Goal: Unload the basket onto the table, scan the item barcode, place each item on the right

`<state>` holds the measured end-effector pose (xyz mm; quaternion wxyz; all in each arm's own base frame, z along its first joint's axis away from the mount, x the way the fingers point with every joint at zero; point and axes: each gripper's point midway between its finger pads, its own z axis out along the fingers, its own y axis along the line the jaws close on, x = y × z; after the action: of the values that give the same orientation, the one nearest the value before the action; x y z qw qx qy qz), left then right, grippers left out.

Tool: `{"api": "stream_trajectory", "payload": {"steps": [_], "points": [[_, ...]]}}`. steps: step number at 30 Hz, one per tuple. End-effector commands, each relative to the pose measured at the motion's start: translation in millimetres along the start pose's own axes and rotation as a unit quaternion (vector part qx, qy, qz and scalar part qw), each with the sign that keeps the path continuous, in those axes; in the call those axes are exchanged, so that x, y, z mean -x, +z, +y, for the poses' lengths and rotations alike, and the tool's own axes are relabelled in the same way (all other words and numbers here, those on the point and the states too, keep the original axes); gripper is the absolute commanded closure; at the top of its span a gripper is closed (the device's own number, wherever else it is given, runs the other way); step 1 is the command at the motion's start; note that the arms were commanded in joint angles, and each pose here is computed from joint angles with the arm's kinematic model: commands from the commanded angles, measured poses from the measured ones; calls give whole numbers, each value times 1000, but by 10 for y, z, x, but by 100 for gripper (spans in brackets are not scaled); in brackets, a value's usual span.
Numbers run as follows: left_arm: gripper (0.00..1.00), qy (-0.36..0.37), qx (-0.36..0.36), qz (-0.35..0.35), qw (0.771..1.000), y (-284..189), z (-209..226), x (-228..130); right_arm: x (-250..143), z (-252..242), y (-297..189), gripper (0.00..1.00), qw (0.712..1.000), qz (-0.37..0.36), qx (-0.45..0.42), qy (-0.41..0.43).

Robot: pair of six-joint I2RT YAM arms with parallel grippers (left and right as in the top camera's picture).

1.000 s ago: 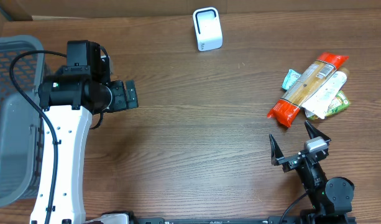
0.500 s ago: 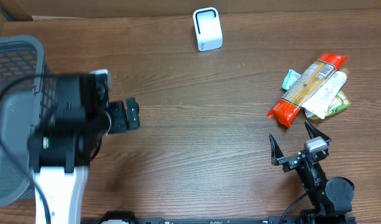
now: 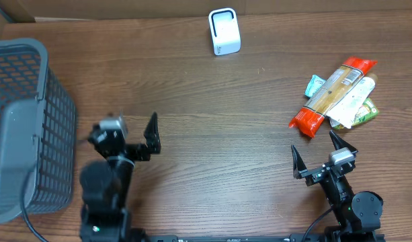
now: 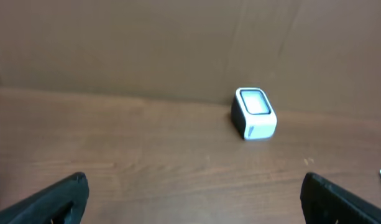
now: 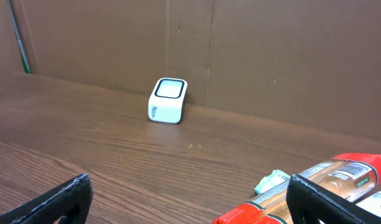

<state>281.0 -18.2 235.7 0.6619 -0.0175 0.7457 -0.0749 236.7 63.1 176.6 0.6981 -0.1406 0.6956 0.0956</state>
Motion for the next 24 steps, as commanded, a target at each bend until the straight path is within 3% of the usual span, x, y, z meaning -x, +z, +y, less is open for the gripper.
{"api": "stream_trajectory", "payload": {"steps": [1,8,15,20,24], "points": [[1,38,-14,-24,999,-59,-15,-273,-9,8,1,0,1000,-4,1,-3],[0,57,-15,-45,997,-147,32,-664,-9,8,1,0,1000,-4,1,-3],[0,74,-8,33,997,-207,85,-1055,-9,8,1,0,1000,-4,1,-3],[0,78,-9,-25,997,-267,55,-798,-9,8,1,0,1000,-4,1,-3],[0,77,-8,-20,997,-264,62,-818,-9,8,1,0,1000,-4,1,-3]]}}
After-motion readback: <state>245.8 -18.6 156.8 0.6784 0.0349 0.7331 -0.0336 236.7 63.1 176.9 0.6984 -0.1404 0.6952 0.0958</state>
